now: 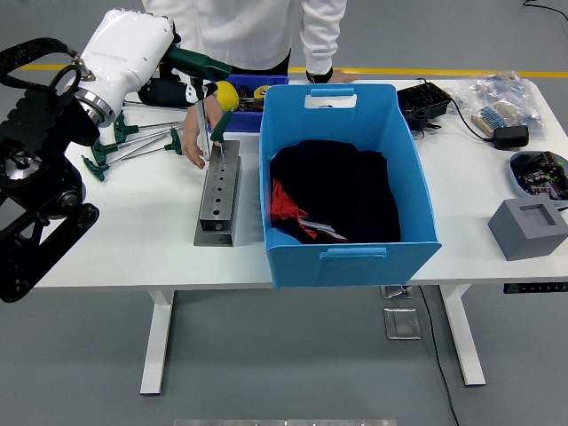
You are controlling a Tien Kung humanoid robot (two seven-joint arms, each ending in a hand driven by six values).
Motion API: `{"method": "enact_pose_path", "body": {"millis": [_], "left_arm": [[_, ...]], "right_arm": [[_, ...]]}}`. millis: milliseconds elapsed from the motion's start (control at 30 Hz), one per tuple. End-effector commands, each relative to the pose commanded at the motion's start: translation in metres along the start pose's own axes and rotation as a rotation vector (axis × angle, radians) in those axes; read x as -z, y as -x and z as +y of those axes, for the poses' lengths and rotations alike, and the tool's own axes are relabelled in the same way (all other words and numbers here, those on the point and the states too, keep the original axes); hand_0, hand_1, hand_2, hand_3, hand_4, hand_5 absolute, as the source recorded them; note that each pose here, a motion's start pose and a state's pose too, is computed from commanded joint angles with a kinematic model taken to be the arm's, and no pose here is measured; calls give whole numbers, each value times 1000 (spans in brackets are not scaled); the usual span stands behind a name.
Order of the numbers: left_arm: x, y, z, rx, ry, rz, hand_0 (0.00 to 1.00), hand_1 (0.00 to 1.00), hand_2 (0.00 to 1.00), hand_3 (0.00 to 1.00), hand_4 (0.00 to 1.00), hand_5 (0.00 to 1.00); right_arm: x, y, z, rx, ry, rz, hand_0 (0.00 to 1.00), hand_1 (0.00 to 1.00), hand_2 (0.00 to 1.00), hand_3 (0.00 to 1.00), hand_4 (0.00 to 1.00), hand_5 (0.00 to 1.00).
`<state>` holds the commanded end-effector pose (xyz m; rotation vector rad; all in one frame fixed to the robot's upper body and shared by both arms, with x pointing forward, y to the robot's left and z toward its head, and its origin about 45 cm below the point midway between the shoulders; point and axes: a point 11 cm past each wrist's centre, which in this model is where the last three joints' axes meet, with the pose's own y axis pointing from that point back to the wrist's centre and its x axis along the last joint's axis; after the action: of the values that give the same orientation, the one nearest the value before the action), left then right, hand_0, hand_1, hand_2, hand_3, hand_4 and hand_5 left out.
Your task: Lift tool from toolbox,place it in box,lift tool from toolbox,place it in box
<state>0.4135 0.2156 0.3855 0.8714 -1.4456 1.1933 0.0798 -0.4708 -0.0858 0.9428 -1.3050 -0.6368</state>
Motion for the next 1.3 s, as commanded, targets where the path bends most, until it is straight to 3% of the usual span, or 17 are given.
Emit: {"method": "enact_pose_path", "body": {"millis": [200, 400, 600, 733, 867, 1000, 1300], "left_arm": [[-33, -18, -7, -121, 79, 82, 74, 2, 2, 50, 665, 330], [-77, 4, -10, -131, 185, 145, 71, 2, 2, 50, 669, 331], [-110, 34, -12, -48, 258, 178, 70, 2, 2, 49, 670, 331], [-126, 46, -12, -19, 291, 208, 73, 2, 2, 53, 667, 313], [-144, 66, -11, 62, 335, 239, 73, 2, 2, 53, 667, 313], [-154, 85, -13, 155, 371, 213, 80, 2, 2, 54, 662, 299], [-162, 111, -21, 305, 410, 187, 93, 5, 12, 62, 656, 288]], "right_arm": [[3, -2, 0, -2, -6, 5, 621, 608, 685, 532, 781, 570], [6, -3, 0, -3, -10, 6, 620, 608, 685, 532, 781, 570], [8, -5, 0, -5, -15, 9, 621, 608, 685, 532, 781, 571], [9, -6, 0, -6, -17, 11, 621, 608, 685, 533, 782, 572], [10, -7, 0, -8, -21, 17, 621, 608, 685, 533, 782, 572], [12, -10, 0, -12, -24, 21, 622, 609, 685, 533, 782, 572], [16, -14, 0, -21, -31, 17, 624, 609, 685, 533, 784, 573]]}}
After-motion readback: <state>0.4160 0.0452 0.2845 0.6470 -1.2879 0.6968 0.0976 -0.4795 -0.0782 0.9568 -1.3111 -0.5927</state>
